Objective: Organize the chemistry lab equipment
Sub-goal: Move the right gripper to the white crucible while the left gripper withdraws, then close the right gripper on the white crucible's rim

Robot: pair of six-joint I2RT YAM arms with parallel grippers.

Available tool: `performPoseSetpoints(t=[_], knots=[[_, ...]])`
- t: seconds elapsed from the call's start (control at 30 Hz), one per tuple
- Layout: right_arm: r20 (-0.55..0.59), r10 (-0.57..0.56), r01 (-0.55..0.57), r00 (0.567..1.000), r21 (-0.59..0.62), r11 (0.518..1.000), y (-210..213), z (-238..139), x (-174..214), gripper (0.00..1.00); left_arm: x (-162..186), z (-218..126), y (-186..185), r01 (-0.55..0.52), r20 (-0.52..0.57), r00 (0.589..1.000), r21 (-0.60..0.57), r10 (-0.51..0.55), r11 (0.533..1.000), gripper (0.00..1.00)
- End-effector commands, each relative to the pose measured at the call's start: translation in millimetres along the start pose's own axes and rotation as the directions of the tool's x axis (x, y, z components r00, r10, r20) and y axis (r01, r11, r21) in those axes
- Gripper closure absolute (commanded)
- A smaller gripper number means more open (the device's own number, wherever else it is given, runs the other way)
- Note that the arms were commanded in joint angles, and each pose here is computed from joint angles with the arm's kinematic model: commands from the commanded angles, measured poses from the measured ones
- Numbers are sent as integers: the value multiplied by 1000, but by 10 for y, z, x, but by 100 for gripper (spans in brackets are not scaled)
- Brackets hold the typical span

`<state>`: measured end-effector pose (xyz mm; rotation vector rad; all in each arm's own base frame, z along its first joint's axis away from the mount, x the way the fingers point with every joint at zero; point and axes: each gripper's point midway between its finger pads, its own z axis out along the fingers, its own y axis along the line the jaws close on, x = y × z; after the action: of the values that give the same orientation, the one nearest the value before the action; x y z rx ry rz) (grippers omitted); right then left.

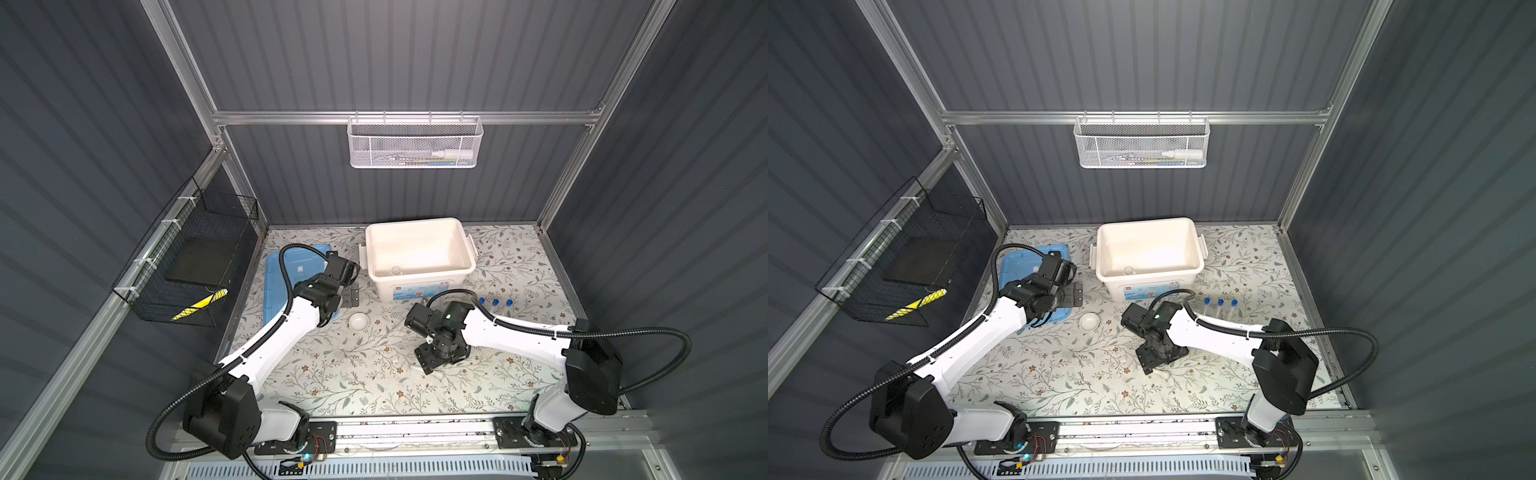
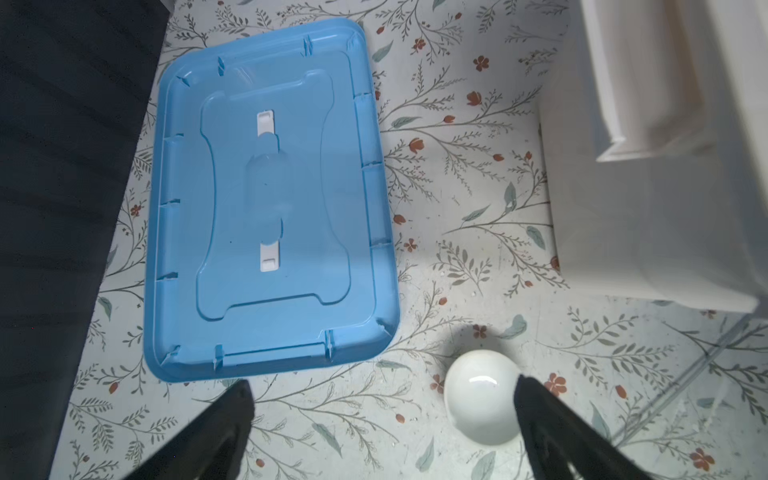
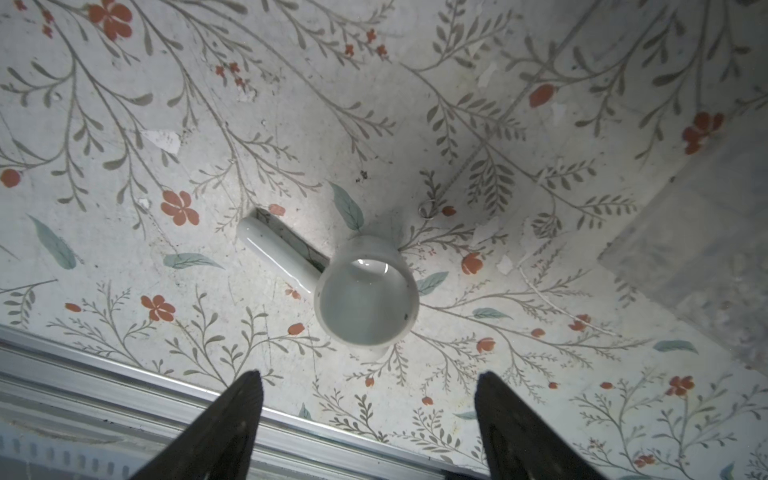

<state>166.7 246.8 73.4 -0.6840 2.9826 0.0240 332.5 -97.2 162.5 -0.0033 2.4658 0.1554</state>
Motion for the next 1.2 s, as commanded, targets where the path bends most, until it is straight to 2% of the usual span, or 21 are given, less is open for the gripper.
performPoseSetpoints(t=[0.0,0.4,0.8,1.0,1.17], knots=[[1,13,-13,1000,-26,1000,91,82,-36,19,110,37,8,32,-28,999,10,-32,999,0],[-37,22,-21,999,27,999,33,295,-17,24,242,94,58,29,-56,998,-3,-29,1000,0],[-46,46,-45,998,25,999,-45,400,-30,26,288,110,72,19,-63,998,-5,-19,1000,0],[-39,53,-53,998,-4,999,-44,406,-60,32,297,113,76,18,-68,998,-7,-18,1000,0],[-49,52,-52,997,-4,999,-53,429,-44,41,301,116,76,15,-70,997,-7,-16,1000,0]])
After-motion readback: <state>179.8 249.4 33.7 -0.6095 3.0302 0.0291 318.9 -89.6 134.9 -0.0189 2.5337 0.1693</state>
